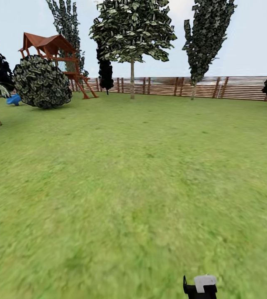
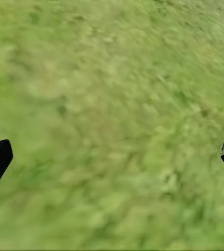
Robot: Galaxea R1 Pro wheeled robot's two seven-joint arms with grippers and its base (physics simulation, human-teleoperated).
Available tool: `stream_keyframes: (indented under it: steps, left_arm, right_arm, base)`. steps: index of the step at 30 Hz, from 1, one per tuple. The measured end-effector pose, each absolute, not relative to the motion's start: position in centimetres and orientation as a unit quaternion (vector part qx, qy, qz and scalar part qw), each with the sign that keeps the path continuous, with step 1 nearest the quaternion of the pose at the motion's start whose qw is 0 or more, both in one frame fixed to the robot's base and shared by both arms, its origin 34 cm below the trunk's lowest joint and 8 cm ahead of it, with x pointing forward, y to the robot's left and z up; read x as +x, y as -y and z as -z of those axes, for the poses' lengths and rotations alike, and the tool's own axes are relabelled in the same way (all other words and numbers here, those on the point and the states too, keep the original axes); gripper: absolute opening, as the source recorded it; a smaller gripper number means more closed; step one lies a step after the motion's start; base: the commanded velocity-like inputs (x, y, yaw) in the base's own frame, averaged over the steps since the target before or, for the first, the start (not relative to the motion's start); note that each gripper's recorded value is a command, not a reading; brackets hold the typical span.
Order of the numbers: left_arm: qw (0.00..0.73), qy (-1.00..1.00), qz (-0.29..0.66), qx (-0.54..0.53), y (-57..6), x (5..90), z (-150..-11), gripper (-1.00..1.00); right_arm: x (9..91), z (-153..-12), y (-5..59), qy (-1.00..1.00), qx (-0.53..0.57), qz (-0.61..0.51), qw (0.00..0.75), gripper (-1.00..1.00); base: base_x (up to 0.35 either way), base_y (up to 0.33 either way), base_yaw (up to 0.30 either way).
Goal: In the garden, pick up the pesticide atomizer on the floor and spray pesticide onto both trees until each tree trunk is fully covered.
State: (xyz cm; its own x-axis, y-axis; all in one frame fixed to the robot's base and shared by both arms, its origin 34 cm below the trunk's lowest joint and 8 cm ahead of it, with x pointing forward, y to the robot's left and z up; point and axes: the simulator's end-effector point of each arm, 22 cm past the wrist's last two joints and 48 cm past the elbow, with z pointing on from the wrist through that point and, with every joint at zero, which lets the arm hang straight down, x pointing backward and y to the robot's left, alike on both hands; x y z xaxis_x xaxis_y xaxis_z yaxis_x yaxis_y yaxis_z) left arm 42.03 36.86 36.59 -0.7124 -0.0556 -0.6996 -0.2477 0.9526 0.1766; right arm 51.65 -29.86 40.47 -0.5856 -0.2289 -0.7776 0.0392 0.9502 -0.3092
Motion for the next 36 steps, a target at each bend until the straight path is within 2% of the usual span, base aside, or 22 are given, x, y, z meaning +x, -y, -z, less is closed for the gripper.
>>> stream_keyframes:
  steps: [36]
  left_arm:
    - [0.355, -0.922, -0.131, -0.08, -36.9, 41.0, -35.6, -1.0]
  right_arm:
    - [50.7, -39.1, 29.8, -0.885, -0.061, 0.146, 0.437, 1.0]
  base:
    - [0.338, 0.0, -0.003]
